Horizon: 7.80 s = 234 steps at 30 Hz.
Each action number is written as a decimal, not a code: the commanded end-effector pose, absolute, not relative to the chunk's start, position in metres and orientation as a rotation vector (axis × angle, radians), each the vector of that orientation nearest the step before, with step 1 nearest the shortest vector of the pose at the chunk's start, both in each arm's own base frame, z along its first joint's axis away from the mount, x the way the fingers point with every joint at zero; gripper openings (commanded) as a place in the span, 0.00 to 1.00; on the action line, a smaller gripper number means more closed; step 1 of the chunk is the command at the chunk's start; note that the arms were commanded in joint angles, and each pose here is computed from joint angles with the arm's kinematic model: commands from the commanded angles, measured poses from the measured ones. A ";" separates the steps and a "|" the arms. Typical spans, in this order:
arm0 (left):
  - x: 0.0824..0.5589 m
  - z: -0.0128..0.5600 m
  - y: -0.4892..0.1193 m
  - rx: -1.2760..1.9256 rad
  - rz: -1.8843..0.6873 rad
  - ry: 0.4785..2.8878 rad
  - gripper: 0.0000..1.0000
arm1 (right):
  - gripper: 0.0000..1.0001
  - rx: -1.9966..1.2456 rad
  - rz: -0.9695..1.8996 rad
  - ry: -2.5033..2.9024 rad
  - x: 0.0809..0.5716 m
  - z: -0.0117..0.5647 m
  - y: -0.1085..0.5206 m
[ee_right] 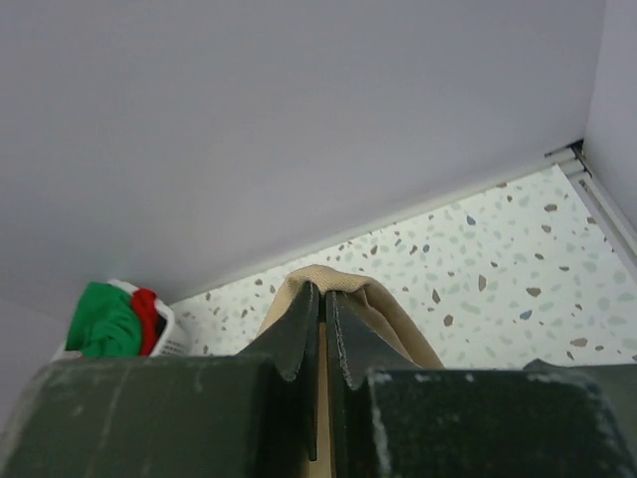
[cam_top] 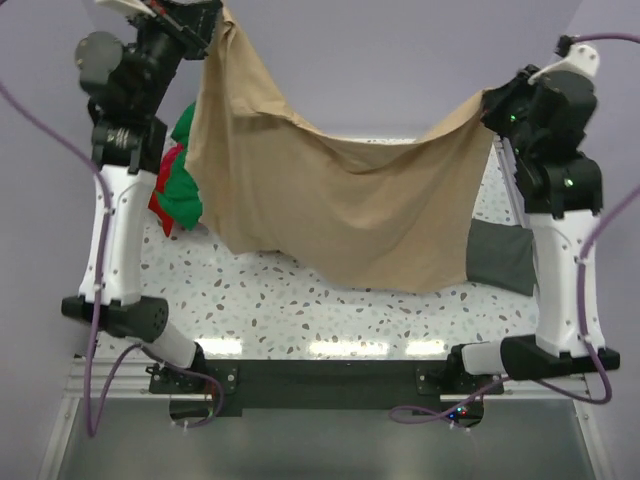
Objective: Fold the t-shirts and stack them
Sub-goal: Flatten the tshirt out, then fold the tshirt
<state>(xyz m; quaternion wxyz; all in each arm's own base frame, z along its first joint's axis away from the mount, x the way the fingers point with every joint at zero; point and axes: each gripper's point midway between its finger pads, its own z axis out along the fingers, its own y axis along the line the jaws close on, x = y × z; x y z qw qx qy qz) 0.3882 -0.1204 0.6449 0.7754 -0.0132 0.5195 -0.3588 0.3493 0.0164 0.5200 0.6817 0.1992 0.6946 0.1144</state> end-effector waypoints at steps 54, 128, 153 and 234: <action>0.596 0.397 -0.172 0.121 -0.762 1.612 0.23 | 0.00 0.551 0.046 1.797 0.474 0.314 -0.001; 0.508 0.069 -0.173 0.087 -0.568 2.437 0.65 | 0.93 0.346 0.369 2.796 0.404 0.041 0.139; 0.252 0.059 -0.046 -0.723 -0.197 2.406 0.54 | 0.93 0.207 0.458 2.747 0.376 0.097 0.141; 0.261 0.085 -0.034 -0.692 -0.247 2.369 0.00 | 0.14 0.929 0.053 2.905 0.219 -0.004 -0.002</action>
